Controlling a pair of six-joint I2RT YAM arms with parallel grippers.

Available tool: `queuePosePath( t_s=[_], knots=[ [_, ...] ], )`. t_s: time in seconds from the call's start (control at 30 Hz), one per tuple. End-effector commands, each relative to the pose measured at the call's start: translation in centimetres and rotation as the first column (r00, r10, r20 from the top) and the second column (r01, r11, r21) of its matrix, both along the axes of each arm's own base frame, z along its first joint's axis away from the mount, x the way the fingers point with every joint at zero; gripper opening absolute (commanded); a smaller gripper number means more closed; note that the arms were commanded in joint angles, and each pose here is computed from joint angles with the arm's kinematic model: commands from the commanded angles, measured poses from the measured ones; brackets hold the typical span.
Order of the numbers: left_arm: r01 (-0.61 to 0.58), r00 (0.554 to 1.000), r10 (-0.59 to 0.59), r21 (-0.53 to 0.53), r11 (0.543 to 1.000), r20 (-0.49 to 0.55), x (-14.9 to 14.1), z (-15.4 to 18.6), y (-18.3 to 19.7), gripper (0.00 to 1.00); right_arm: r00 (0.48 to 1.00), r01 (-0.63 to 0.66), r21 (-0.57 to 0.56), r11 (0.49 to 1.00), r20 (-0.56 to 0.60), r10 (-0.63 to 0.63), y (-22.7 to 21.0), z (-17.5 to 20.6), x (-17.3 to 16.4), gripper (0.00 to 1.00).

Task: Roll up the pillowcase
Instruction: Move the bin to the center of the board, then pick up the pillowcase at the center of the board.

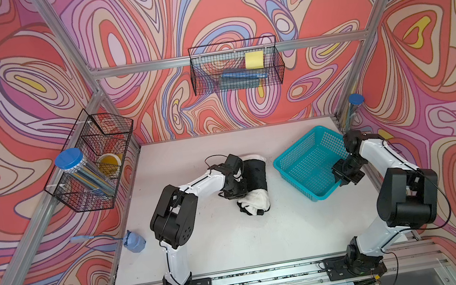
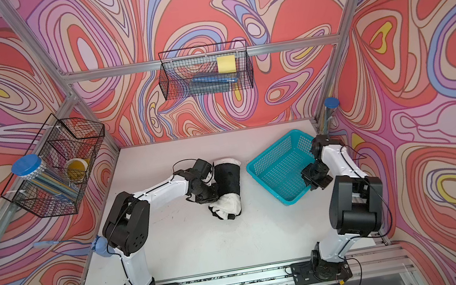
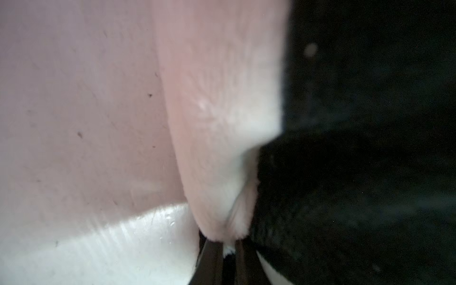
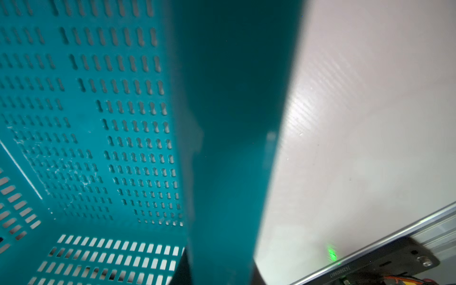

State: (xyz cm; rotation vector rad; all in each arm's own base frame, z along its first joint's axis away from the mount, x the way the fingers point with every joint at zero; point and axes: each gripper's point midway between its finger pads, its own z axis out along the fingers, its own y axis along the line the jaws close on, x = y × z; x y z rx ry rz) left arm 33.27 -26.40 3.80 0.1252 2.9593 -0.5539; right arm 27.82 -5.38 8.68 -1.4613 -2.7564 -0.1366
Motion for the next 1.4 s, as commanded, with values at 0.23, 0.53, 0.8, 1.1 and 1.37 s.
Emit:
queuePosePath(
  t_s=[0.23, 0.53, 0.8, 1.1, 1.37],
  knots=[
    [0.007, 0.994, 0.011, 0.155, 0.988, -0.112, -3.0, -2.6, 3.4, 0.1, 0.995, 0.1, 0.097, 0.99, 0.014, -0.102, 3.4, 4.0, -5.2, 0.64],
    [0.014, 0.992, 0.008, 0.168, 0.986, -0.128, -3.1, -2.8, 3.6, 0.1, 0.895, -0.274, 0.107, 0.956, 0.393, 0.213, 9.7, 12.0, -0.2, 0.7],
    [0.024, 0.989, 0.005, 0.2, 0.979, -0.145, -3.5, -3.0, 5.2, 0.1, 0.741, -0.608, 0.14, 0.782, 0.456, 0.494, 23.7, 10.9, 2.9, 0.77],
    [0.002, 0.982, 0.034, 0.193, 0.981, -0.185, -3.9, -3.5, 6.7, 0.11, 0.699, -0.698, 0.225, 0.68, 0.42, 0.579, 30.2, 4.9, 4.6, 0.83],
    [-0.011, 0.972, 0.053, 0.178, 0.984, -0.23, -4.8, -4.1, 7.4, 0.11, 0.643, -0.756, 0.221, 0.616, 0.429, 0.635, 33.3, 0.6, 6.3, 0.88]
  ],
)
